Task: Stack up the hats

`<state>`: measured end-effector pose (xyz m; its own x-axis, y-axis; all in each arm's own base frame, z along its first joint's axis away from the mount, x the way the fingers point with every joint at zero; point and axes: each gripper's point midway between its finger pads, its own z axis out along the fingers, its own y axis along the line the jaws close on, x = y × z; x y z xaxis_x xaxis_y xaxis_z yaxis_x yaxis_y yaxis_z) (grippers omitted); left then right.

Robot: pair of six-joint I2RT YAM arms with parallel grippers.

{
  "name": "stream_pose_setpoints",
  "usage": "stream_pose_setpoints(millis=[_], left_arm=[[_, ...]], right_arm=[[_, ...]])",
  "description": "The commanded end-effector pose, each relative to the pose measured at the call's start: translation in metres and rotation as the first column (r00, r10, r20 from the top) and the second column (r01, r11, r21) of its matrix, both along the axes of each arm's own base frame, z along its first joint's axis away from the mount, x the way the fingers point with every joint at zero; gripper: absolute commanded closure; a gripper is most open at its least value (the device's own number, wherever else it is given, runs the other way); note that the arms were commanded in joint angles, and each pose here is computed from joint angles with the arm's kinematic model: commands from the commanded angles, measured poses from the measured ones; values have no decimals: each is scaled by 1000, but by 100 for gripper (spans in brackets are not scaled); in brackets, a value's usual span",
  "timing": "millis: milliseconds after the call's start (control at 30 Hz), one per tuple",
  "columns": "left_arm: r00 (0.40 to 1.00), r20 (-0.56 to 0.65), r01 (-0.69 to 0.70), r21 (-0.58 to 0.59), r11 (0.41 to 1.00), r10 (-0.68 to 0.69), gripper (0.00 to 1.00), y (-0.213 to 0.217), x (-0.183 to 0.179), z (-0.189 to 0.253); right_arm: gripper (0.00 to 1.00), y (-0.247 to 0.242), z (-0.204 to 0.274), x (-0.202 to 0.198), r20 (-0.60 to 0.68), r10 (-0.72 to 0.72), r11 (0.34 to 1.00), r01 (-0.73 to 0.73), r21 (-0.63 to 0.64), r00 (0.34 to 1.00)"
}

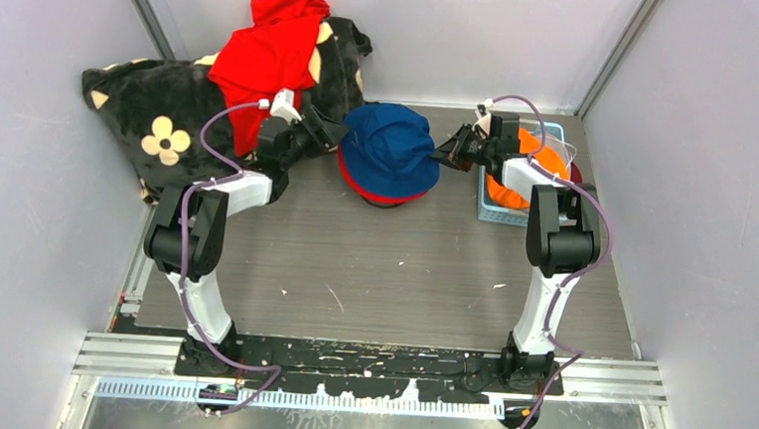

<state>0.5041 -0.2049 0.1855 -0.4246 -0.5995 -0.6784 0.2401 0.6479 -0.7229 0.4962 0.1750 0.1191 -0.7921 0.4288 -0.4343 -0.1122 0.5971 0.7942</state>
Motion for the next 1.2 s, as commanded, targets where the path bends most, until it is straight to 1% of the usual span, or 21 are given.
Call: stream_pose_setpoints(millis=[0, 300, 533, 633, 667, 833, 900, 1000, 1033, 1133, 1167], left_arm=[[986, 165, 49, -88, 995, -34, 30, 0, 7, 43], [967, 229, 155, -188, 970, -111, 33, -9, 11, 46], [951, 253, 235, -220, 947, -178, 39, -19, 10, 45], [946, 263, 252, -225, 941, -191, 47, -21, 9, 46], [944, 266, 258, -226, 939, -195, 51, -22, 9, 47], [942, 270, 267, -251, 930, -197, 91, -21, 10, 46], [946, 261, 260, -264, 929, -190, 100, -19, 12, 43], [956, 239, 232, -268, 935, -168, 100, -14, 13, 37], [973, 178, 188, -254, 949, -146, 100, -10, 15, 26], [989, 92, 132, -219, 967, -115, 100, -5, 17, 10], [994, 40, 111, -204, 973, -105, 100, -3, 17, -1]], right_arm=[[99, 1, 33, -1, 90, 12, 1000, -12, -7, 996], [99, 3, 34, -1, 89, 16, 1000, -16, -5, 996], [99, 3, 33, -3, 86, 17, 1000, -17, -7, 996], [99, 2, 32, -3, 85, 17, 1000, -16, -8, 996], [99, 3, 32, -3, 84, 18, 1000, -18, -8, 996], [99, 3, 32, -3, 83, 19, 1000, -18, -8, 996], [99, 3, 32, -4, 83, 19, 1000, -19, -8, 996], [99, 2, 31, -3, 80, 14, 1000, -13, -13, 997], [99, 1, 27, -4, 69, 9, 1000, -7, -26, 998], [99, -1, 21, -5, 56, 0, 999, 2, -41, 998], [99, -2, 19, -5, 50, -3, 999, 6, -43, 999]])
